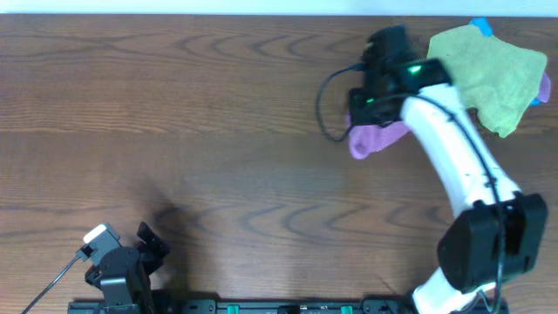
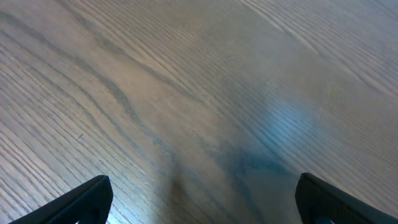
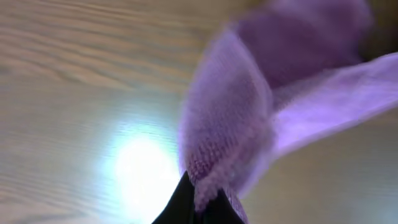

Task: Fold the cloth
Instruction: 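Lift the purple cloth with the right gripper and drag it toward table center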

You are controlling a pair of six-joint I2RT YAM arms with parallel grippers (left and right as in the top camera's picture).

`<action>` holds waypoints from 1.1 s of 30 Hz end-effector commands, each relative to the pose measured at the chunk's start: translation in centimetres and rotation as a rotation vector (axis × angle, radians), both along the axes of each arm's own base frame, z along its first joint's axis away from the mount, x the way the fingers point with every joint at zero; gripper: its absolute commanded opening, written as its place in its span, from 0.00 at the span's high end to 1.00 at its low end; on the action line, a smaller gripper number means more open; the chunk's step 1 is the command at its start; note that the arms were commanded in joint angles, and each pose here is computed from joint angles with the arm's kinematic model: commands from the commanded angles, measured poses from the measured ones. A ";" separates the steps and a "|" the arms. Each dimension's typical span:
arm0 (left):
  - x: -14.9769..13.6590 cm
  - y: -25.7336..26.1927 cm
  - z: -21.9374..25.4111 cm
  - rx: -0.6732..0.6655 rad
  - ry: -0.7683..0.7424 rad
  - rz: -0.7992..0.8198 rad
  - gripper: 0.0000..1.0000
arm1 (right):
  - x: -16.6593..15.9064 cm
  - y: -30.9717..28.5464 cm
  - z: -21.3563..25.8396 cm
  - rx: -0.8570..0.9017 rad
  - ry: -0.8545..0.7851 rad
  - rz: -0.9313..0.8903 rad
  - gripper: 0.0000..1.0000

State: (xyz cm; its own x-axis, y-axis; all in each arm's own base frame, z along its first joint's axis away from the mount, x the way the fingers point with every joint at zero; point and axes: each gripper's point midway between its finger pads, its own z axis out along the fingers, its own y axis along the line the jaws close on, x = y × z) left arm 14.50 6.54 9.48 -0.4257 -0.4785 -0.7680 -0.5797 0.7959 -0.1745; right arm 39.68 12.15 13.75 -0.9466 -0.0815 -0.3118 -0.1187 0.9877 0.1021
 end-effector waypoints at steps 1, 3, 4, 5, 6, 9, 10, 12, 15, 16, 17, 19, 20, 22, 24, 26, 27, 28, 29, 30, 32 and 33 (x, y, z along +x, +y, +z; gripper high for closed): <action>-0.5 0.3 -1.7 0.013 0.058 0.013 0.05 | -1.1 4.2 -0.9 0.027 -0.016 0.080 0.98; -0.5 0.3 -1.7 0.013 0.058 0.013 0.05 | -1.2 6.3 -1.5 0.028 -0.037 0.119 0.98; -0.5 0.3 -1.7 0.013 0.058 0.013 0.05 | -1.4 7.7 -2.0 0.034 -0.038 0.137 0.99; -0.5 0.3 -1.7 0.013 0.058 0.013 0.05 | -1.6 8.6 -2.5 0.038 -0.034 0.147 0.98; -0.5 0.3 -1.7 0.013 0.058 0.013 0.05 | -1.7 9.3 -3.0 0.039 -0.028 0.154 0.98; -0.5 0.3 -1.7 0.013 0.058 0.013 0.05 | -2.3 11.4 -5.2 0.037 0.005 0.173 0.98; -0.5 0.3 -1.7 0.013 0.058 0.013 0.05 | -2.5 12.2 -6.1 0.034 0.018 0.180 0.99; -0.5 0.3 -1.7 0.013 0.058 0.013 0.05 | -2.9 13.7 -7.7 0.037 0.032 0.200 0.99; -0.5 0.3 -1.7 0.013 0.058 0.013 0.05 | -3.3 16.1 -9.1 0.070 0.037 0.226 0.98; -0.5 0.3 -1.7 0.013 0.058 0.013 0.05 | -3.6 17.1 -9.3 0.087 0.035 0.238 0.98; -0.5 0.3 -1.7 0.013 0.058 0.012 0.05 | -3.8 18.0 -9.5 0.099 0.032 0.250 0.98; -0.5 0.3 -1.7 0.013 0.058 0.013 0.05 | -4.4 19.4 -9.8 0.111 0.024 0.281 0.98; -0.5 0.3 -1.7 0.013 0.058 0.013 0.05 | -4.7 19.9 -9.8 0.113 0.022 0.293 0.98; -0.5 0.3 -1.7 0.013 0.059 0.013 0.05 | -5.4 20.9 -9.8 0.115 0.016 0.321 0.96; -0.5 0.3 -1.7 0.013 0.058 0.013 0.05 | -5.8 21.7 -9.8 0.120 0.010 0.340 0.78; -0.5 0.3 -1.7 0.013 0.059 0.012 0.05 | -6.0 22.0 -9.7 0.122 0.007 0.348 0.63; -0.5 0.3 -1.7 0.013 0.058 0.013 0.05 | -6.1 22.2 -9.6 0.123 0.006 0.351 0.53; -0.5 0.3 -1.7 0.013 0.058 0.013 0.05 | -6.2 22.4 -9.4 0.124 0.005 0.355 0.38; -0.5 0.3 -1.7 0.013 0.059 0.013 0.05 | -6.3 22.4 -9.2 0.124 0.004 0.358 0.32; -0.5 0.3 -1.7 0.013 0.058 0.012 0.05 | -6.2 22.5 -8.9 0.125 0.002 0.358 0.29; -0.5 0.3 -1.7 0.013 0.058 0.013 0.05 | -5.9 22.5 -7.6 0.121 -0.014 0.354 0.27; -0.5 0.3 -1.7 0.013 0.058 0.012 0.05 | -5.4 22.3 -6.7 0.104 -0.037 0.344 0.25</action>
